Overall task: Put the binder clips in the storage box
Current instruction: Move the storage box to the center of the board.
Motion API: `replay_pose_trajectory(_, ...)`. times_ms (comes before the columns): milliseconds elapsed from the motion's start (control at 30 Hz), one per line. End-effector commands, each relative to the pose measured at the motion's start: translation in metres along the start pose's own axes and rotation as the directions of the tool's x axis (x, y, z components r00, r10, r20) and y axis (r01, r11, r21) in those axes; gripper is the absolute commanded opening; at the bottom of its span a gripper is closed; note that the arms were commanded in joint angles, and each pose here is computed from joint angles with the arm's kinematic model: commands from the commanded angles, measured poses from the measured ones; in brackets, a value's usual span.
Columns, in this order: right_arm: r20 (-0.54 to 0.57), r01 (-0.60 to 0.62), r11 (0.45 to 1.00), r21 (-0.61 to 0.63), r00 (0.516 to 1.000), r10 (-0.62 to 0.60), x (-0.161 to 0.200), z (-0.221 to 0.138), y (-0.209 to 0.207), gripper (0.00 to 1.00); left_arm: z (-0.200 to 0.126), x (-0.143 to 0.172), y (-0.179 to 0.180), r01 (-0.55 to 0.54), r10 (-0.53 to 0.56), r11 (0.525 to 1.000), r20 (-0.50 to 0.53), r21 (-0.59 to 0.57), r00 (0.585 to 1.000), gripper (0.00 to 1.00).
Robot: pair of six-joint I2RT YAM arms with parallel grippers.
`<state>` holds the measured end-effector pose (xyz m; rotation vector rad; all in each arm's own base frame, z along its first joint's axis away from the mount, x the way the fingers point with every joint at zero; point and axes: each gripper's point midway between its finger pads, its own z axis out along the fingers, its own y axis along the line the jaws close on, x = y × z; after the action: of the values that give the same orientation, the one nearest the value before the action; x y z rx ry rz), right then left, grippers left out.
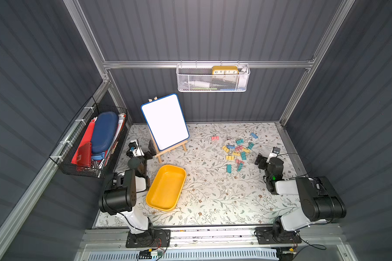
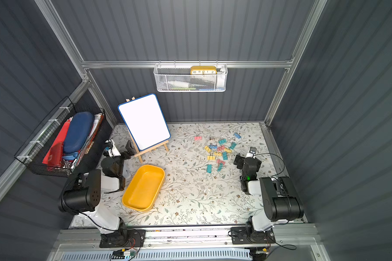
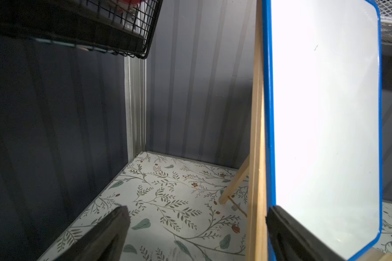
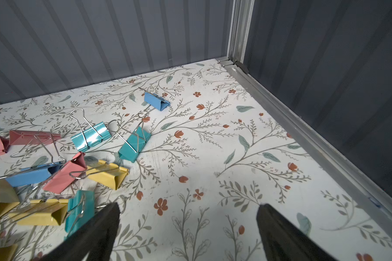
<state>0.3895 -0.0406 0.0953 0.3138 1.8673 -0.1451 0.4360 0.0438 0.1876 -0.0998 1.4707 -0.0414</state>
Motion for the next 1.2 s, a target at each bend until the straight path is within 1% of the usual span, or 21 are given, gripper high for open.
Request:
replay_pose_trajectory(0,0.019,-0.001,1.000,-0.001,1.000,0.001,-0.003,0.000,-0.001,0.99,0.002,-0.007,0.000,-0.006,0.006,1.000,0.021,0.000,1.000,0.99)
replay_pose_trajectory(500,0.031,-0.008,1.000,-0.008,0.999,0.008,-0.005,0.000,0.001,0.99,0.002,-0.008,-0.001,-0.007,0.007,1.000,0.023,0.001,1.000,0.99)
replay_pose_trajectory(533,0.046,0.001,1.000,-0.023,0.999,0.000,-0.011,-0.002,0.003,0.99,0.002,-0.008,0.003,-0.002,0.002,1.000,0.025,-0.017,1.000,0.99)
replay_pose_trajectory(567,0.034,0.017,0.999,-0.048,0.999,-0.015,-0.016,-0.006,0.008,0.99,0.000,-0.012,0.005,0.005,-0.004,0.999,0.039,-0.033,0.999,0.99)
replay_pose_trajectory(633,0.013,0.032,0.997,-0.071,0.999,-0.031,-0.039,-0.018,0.013,0.99,0.000,-0.024,-0.002,-0.017,0.017,1.000,0.033,0.002,0.999,0.99)
replay_pose_trajectory(667,-0.005,-0.012,0.999,-0.044,1.000,0.012,-0.055,-0.027,0.009,0.99,0.003,-0.031,-0.009,-0.024,0.023,0.999,0.011,0.035,1.000,0.99)
replay_pose_trajectory(700,-0.015,-0.089,0.996,-0.010,0.996,0.089,-0.076,-0.038,0.003,0.99,0.006,-0.037,-0.013,-0.013,0.014,0.999,-0.019,0.046,1.000,0.99)
replay_pose_trajectory(733,-0.033,-0.155,0.988,0.008,0.987,0.155,-0.090,-0.047,0.001,0.99,0.005,-0.048,-0.015,0.005,-0.004,0.999,-0.019,0.051,1.000,0.99)
replay_pose_trajectory(800,-0.111,-0.292,0.956,0.007,0.950,0.291,-0.109,-0.066,0.006,0.98,-0.008,-0.074,-0.021,0.038,-0.039,0.997,0.019,0.064,0.999,0.99)
replay_pose_trajectory(867,-0.207,-0.391,0.918,-0.061,0.905,0.371,-0.114,-0.079,0.025,0.96,-0.025,-0.100,-0.029,0.069,-0.073,0.995,0.062,0.072,0.995,0.99)
replay_pose_trajectory(933,-0.312,-0.488,0.866,-0.111,0.844,0.436,-0.111,-0.090,0.046,0.95,-0.039,-0.122,-0.040,0.112,-0.118,0.991,0.084,0.079,0.989,0.99)
replay_pose_trajectory(1000,-0.434,-0.570,0.807,-0.155,0.773,0.463,-0.098,-0.103,0.075,0.95,-0.053,-0.142,-0.064,0.168,-0.181,0.977,0.094,0.129,0.979,0.99)
replay_pose_trajectory(1033,-0.489,-0.593,0.786,-0.176,0.746,0.453,-0.090,-0.109,0.092,0.95,-0.058,-0.150,-0.074,0.198,-0.212,0.969,0.087,0.150,0.973,0.99)
replay_pose_trajectory(1067,-0.554,-0.601,0.774,-0.200,0.720,0.417,-0.078,-0.119,0.115,0.95,-0.062,-0.158,-0.086,0.232,-0.247,0.956,0.068,0.178,0.967,0.99)
replay_pose_trajectory(1100,-0.619,-0.587,0.775,-0.233,0.704,0.348,-0.064,-0.133,0.141,0.97,-0.065,-0.164,-0.097,0.259,-0.273,0.944,0.044,0.207,0.961,0.99)
replay_pose_trajectory(1167,-0.717,-0.540,0.795,-0.277,0.667,0.202,-0.033,-0.164,0.185,0.99,-0.069,-0.170,-0.115,0.285,-0.293,0.928,-0.003,0.239,0.956,0.99)
